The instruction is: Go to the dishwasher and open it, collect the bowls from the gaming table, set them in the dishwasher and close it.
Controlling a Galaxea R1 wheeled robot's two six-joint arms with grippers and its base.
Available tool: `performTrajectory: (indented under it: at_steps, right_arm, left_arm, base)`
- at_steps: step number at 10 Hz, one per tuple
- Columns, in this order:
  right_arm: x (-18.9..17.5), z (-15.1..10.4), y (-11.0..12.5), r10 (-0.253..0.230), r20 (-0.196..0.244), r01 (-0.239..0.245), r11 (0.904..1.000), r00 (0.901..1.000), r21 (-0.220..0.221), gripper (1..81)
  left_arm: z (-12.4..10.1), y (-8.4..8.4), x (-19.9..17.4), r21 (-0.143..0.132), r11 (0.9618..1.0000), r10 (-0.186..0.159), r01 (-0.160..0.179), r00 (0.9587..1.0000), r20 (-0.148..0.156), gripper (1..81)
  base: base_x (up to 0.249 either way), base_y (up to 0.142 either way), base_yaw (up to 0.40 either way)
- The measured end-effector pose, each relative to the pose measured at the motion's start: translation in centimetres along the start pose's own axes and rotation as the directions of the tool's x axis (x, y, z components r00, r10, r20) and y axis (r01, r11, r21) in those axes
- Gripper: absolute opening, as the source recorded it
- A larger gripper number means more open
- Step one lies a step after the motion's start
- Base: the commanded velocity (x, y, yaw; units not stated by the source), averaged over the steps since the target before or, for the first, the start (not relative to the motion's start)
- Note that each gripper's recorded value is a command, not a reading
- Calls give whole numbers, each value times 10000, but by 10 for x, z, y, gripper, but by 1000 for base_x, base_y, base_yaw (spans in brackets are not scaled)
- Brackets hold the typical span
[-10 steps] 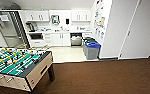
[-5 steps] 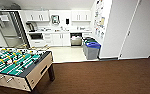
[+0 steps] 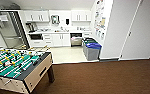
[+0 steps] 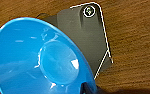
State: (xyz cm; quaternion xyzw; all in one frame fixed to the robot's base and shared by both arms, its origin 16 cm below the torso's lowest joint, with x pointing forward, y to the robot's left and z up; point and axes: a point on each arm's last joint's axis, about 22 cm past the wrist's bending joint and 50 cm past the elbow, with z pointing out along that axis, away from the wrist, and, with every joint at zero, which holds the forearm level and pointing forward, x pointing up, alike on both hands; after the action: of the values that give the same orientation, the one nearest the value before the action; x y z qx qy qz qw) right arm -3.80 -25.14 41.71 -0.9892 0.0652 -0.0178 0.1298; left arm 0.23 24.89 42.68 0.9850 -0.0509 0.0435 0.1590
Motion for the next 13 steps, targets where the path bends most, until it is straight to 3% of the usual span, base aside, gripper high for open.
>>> performTrajectory:
  at_steps: [2, 13]
  right_arm:
    - [-9, -1, 2, 20, 130, -20, 10000, 9999, -41, 10]
    - [-6, 0, -3, 19, 79, -19, 10000, 10000, 31, 10]
  left_arm:
    - [-1, 1, -11, 4, 10000, -36, 36, 9999, 169, 10]
    - [-1, 1, -9, -1, 10000, -34, 34, 9999, 136, 10]
  base:
    - [112, 0, 0]
    - [136, 0, 0]
